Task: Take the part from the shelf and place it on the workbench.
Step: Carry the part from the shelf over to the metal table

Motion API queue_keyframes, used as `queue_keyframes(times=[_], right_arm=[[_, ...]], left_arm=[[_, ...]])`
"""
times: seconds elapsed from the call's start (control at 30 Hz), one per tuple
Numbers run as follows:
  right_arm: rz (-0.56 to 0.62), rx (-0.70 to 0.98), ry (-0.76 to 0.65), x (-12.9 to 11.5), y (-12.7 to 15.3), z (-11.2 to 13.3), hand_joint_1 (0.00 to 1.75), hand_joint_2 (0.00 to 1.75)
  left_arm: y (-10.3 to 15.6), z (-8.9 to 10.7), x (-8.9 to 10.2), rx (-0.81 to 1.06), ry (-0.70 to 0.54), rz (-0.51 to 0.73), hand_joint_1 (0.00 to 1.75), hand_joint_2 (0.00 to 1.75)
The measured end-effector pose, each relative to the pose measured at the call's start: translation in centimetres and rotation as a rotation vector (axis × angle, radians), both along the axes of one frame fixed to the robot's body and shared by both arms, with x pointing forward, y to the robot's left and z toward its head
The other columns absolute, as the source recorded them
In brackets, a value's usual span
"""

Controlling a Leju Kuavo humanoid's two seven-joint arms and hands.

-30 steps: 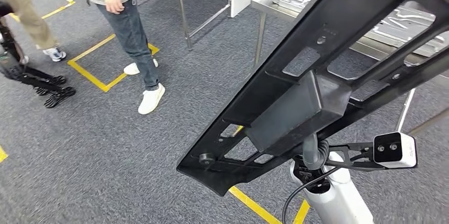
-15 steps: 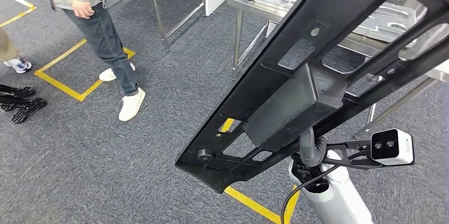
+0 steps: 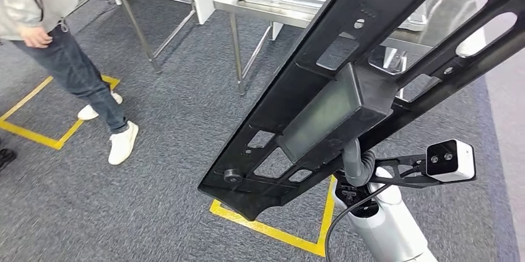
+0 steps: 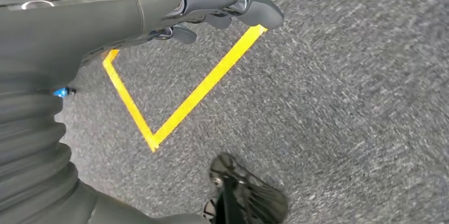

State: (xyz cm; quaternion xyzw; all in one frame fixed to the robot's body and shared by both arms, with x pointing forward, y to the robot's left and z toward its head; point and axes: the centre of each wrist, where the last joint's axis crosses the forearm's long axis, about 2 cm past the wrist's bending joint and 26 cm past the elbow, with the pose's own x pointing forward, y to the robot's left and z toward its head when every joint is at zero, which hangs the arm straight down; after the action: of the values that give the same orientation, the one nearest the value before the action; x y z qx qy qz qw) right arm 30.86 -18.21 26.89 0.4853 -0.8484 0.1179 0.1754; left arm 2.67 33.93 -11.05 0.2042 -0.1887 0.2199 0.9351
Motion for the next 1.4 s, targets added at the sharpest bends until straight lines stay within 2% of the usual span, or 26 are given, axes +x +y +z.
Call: queue_keyframes(times=[0.73, 1.4], right_arm=[[0.006, -0.005, 0.013, -0.3, 0.0, -0.5, 1.75, 1.75], [-0.036, -0.038, -0.007, -0.9, 0.0, -1.2, 1.75, 1.75]], left_arm=[[-0.3, 0.0, 0.2, -0.009, -0.012, 0.003, 0.00, 1.75], [-0.1, 0.0, 0.2, -0.019, -0.015, -0.016, 0.00, 1.75]])
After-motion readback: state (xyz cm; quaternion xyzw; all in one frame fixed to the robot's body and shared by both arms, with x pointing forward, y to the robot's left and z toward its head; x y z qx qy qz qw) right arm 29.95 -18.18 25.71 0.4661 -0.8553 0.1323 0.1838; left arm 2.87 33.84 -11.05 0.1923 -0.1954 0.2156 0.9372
